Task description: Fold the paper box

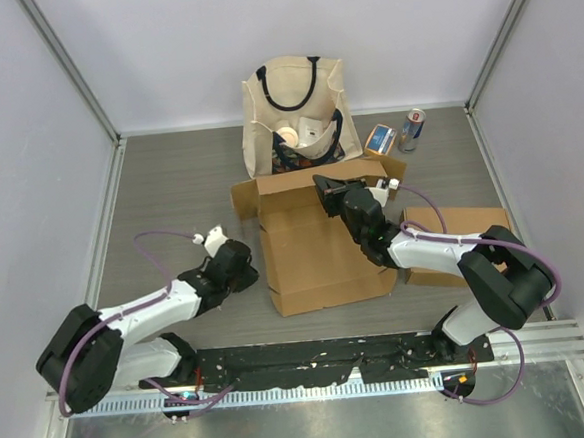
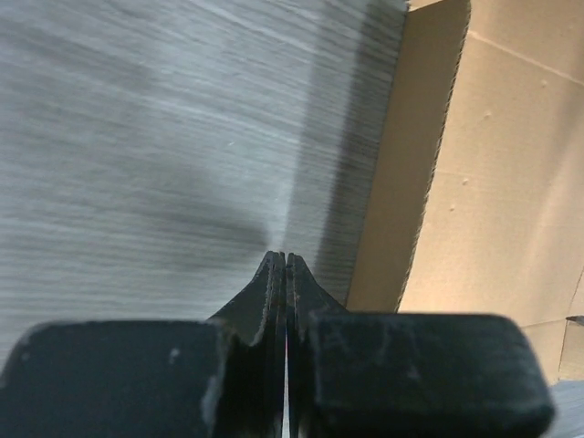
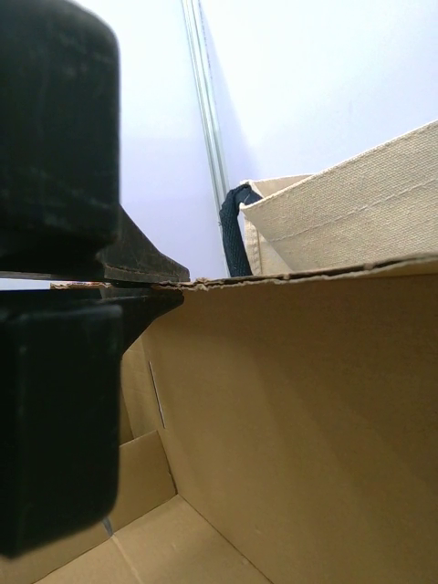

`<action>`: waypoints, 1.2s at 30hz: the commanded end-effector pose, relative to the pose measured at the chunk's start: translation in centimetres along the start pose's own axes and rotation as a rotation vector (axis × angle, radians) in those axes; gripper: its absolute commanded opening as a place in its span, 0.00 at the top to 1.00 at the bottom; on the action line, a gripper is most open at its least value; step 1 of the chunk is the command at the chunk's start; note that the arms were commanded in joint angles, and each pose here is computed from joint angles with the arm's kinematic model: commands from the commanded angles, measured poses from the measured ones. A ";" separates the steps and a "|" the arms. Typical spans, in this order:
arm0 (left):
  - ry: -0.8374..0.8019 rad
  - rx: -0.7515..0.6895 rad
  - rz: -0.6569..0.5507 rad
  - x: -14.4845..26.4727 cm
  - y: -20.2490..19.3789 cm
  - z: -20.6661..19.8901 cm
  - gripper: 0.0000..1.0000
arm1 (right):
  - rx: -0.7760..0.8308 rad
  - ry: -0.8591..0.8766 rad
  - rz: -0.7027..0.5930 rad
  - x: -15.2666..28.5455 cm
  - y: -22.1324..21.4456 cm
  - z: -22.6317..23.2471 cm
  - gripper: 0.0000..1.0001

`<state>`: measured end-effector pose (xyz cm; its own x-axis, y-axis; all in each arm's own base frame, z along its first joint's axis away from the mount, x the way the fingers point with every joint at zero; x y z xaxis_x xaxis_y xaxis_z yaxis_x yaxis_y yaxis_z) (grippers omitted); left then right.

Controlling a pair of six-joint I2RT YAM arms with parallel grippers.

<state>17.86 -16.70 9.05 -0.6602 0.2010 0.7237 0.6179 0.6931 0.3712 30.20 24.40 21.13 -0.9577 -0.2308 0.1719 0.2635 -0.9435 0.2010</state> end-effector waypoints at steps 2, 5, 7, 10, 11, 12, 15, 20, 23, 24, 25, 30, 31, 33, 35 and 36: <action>-0.061 0.042 -0.133 3.3 2.4 -0.9 0.96 | 0.016 -0.024 -0.011 0.4 0.4 0.0 0.99; -0.392 0.030 -0.156 6.0 3.5 -4.3 0.75 | 0.013 -0.021 -0.009 0.4 0.5 0.1 0.99; -0.579 0.007 -0.102 7.3 3.3 -6.6 0.66 | 0.004 -0.013 -0.003 0.4 0.4 0.3 0.99; -0.630 -0.094 0.000 7.3 2.7 -8.9 0.67 | -0.003 -0.003 0.001 0.5 0.4 0.7 0.99; -0.570 -0.134 0.061 5.5 1.7 -8.7 0.69 | -0.006 0.000 0.003 0.5 0.4 0.8 0.99; -0.544 -0.153 0.082 4.7 1.4 -8.8 0.72 | -0.009 0.002 0.005 0.5 0.4 0.9 0.99; -0.362 -0.174 0.120 1.9 0.7 -7.5 0.87 | -0.014 0.010 0.005 0.7 0.5 1.3 0.99; -0.141 -0.055 0.009 -1.0 0.9 -3.1 1.00 | -0.011 0.012 -0.006 1.3 0.9 1.6 0.99; -0.013 0.045 -0.055 -1.7 1.0 -0.2 1.00 | -0.002 0.006 -0.008 1.4 1.0 1.4 0.99; 0.025 0.079 -0.067 -2.0 0.9 0.6 1.00 | 0.001 0.001 -0.003 1.3 0.9 1.2 0.99; 0.061 0.090 -0.068 -2.3 0.8 1.3 1.00 | -0.004 -0.004 0.001 1.3 0.8 0.9 0.99; 0.142 0.104 -0.058 -3.5 0.9 2.1 1.00 | -0.008 -0.024 0.026 1.5 0.5 -0.3 0.99; 0.151 0.104 -0.061 -3.5 0.9 2.4 1.00 | 0.010 -0.038 0.020 1.8 0.6 -1.1 0.99; 0.150 0.100 -0.062 -3.5 0.7 3.0 1.00 | 0.044 -0.062 0.016 2.1 0.7 -2.1 0.99; 0.076 0.114 -0.064 -3.2 0.9 2.4 1.00 | 0.056 -0.087 0.016 2.5 0.7 -3.5 0.99; 0.062 0.107 -0.055 -3.1 0.5 3.1 1.00 | 0.059 -0.101 0.019 2.7 0.7 -4.2 0.99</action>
<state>20.68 -17.10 7.75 -0.6842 0.1982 0.7019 0.5436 0.7802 0.3096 28.62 23.11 21.05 -0.9543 -0.2411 0.1765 0.2735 -0.9427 0.1911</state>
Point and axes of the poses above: each gripper's point midway between its finger pads, its own x axis back along the fingers, its own z axis along the line the jaws close on, y = z × x, the point moved 8 cm from there along x, back along the fingers, and after that the axes turned 14 degrees about x, right-handed, at the moved point
